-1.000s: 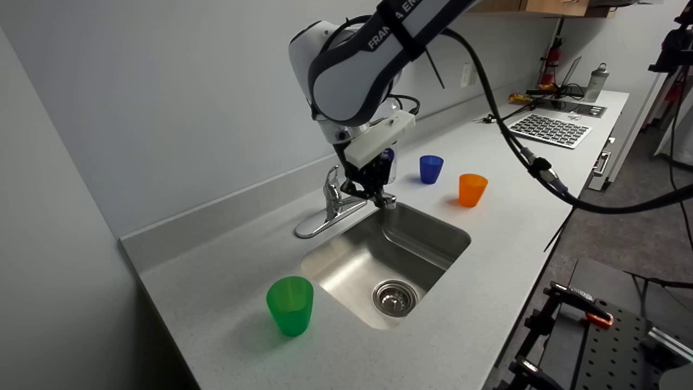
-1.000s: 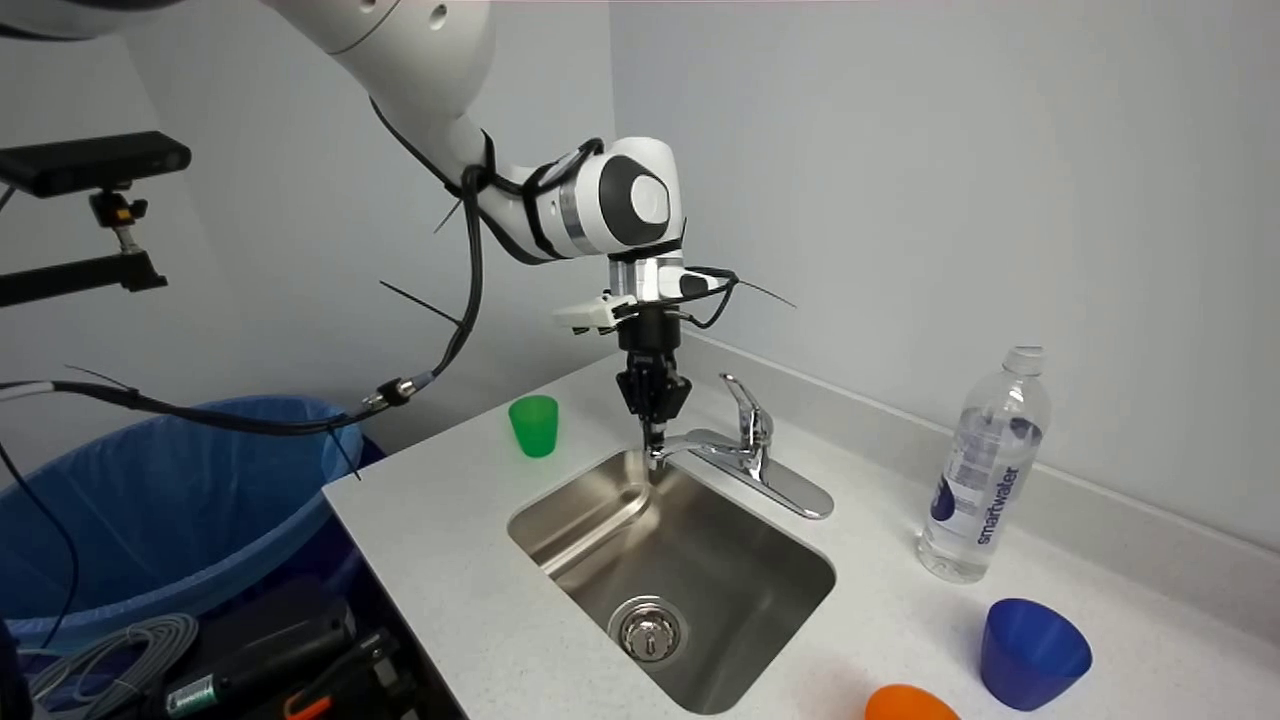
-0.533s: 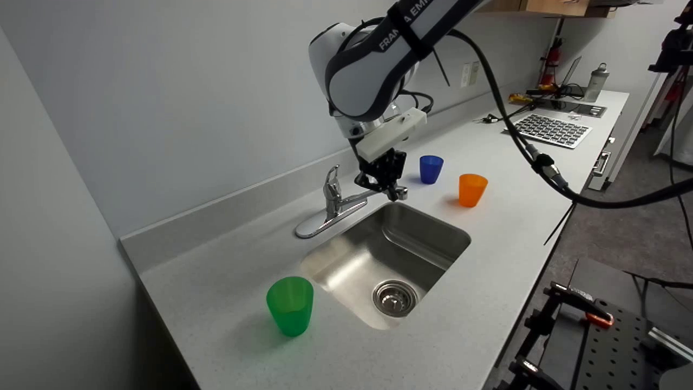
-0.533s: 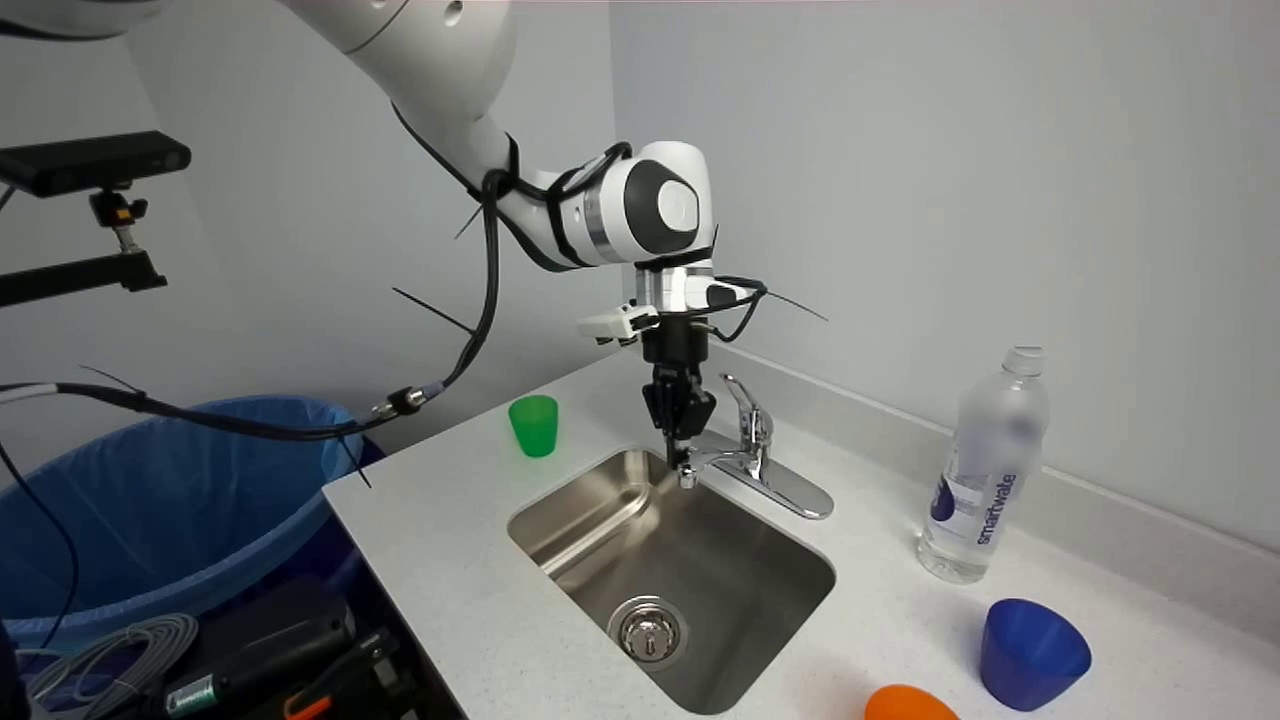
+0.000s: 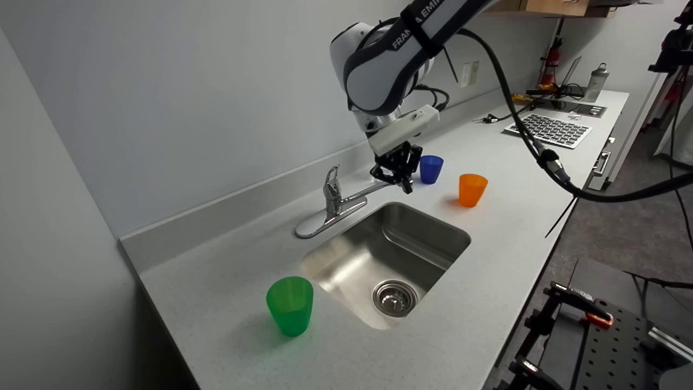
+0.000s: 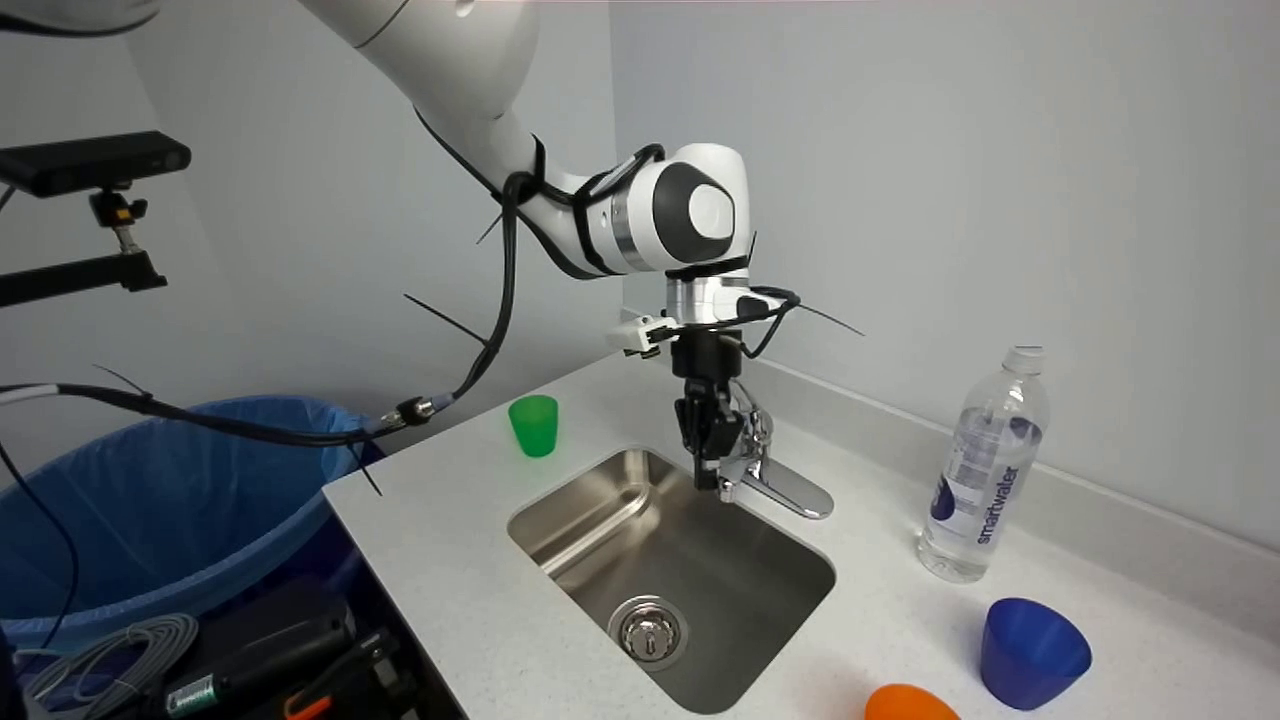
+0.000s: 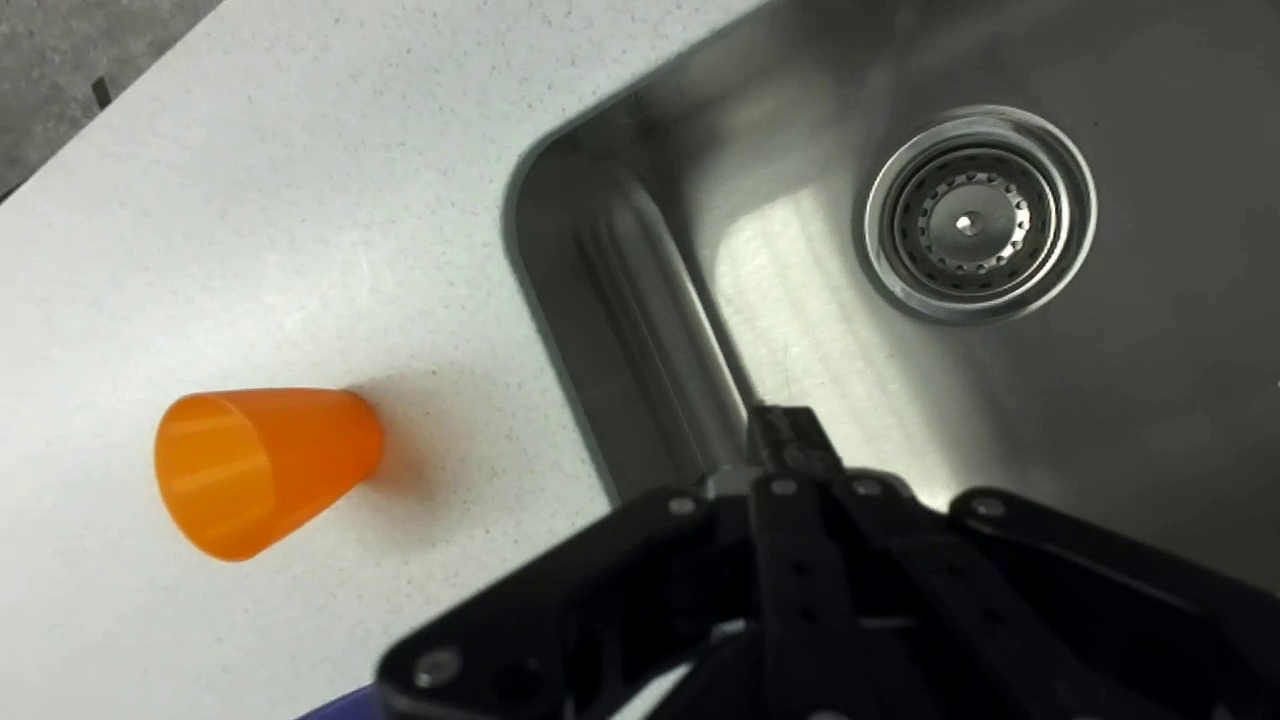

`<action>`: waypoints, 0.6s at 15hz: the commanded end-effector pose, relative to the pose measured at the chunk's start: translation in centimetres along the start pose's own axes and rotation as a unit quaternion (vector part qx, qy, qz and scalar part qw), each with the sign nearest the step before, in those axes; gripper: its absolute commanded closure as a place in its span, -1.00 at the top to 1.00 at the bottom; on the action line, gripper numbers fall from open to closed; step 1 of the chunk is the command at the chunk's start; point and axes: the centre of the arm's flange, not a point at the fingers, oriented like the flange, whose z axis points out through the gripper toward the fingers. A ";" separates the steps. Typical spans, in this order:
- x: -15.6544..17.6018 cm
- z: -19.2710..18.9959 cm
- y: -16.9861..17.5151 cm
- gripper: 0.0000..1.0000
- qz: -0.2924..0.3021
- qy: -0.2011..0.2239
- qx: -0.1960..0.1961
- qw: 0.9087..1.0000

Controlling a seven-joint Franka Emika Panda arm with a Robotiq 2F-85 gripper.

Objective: Turn the tap nozzle from the middle to the right

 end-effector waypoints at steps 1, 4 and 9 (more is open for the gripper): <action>0.6 0.1 3.3 -1.00 0.047 0.007 -0.006 0.999; 1.5 0.2 4.9 -1.00 0.072 0.008 -0.005 0.997; 2.2 0.2 6.8 -1.00 0.093 0.012 -0.004 0.996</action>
